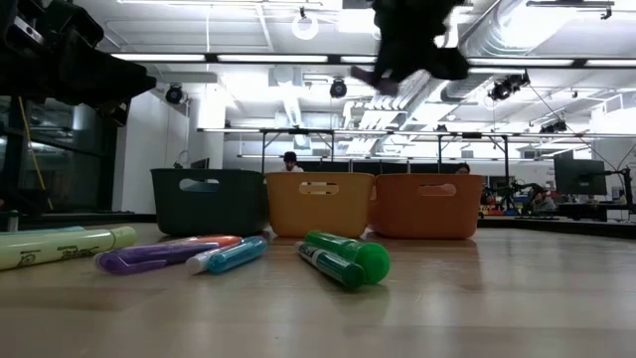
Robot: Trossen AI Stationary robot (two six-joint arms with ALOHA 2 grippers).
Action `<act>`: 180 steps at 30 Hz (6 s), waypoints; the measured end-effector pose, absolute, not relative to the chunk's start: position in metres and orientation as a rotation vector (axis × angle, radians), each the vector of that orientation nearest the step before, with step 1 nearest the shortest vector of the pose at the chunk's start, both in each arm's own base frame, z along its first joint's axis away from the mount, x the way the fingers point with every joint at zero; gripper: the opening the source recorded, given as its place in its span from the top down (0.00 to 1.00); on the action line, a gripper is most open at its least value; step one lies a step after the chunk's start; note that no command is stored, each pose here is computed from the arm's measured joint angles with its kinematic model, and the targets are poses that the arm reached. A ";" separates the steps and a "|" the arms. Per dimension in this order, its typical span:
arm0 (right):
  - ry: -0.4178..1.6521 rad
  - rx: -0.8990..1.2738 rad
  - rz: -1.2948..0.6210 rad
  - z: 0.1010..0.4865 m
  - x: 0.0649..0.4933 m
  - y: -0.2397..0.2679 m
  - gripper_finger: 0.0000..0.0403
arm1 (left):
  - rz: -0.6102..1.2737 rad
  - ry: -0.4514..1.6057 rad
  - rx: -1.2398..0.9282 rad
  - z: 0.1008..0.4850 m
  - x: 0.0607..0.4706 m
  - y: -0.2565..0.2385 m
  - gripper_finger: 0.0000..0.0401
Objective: Pick & Place Markers
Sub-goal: Put the light violet highlighter pen into the yellow bin, then put the green highlighter pen into the yellow bin
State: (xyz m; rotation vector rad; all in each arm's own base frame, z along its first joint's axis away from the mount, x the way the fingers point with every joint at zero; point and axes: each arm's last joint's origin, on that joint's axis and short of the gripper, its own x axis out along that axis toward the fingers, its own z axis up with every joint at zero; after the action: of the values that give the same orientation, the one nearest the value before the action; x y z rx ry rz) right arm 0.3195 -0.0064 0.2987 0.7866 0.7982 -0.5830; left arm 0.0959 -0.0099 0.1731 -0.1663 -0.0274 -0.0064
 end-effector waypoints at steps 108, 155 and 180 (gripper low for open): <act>1.059 1.026 -0.569 0.225 0.403 0.101 0.65 | -0.004 -0.028 -0.166 0.173 0.096 -0.010 0.77; 1.247 0.919 -0.705 0.158 0.438 0.125 0.66 | -0.004 -0.025 -0.166 0.173 0.096 -0.010 0.77; 1.300 0.833 -0.638 0.146 0.443 0.131 0.66 | -0.004 -0.025 -0.166 0.173 0.096 -0.010 0.77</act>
State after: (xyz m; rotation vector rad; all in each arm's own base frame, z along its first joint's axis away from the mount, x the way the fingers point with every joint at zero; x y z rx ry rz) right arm 0.4431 0.1305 0.1462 0.8328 1.3000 -0.6377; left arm 0.0960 -0.0098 0.1728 -0.1659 -0.0245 -0.0039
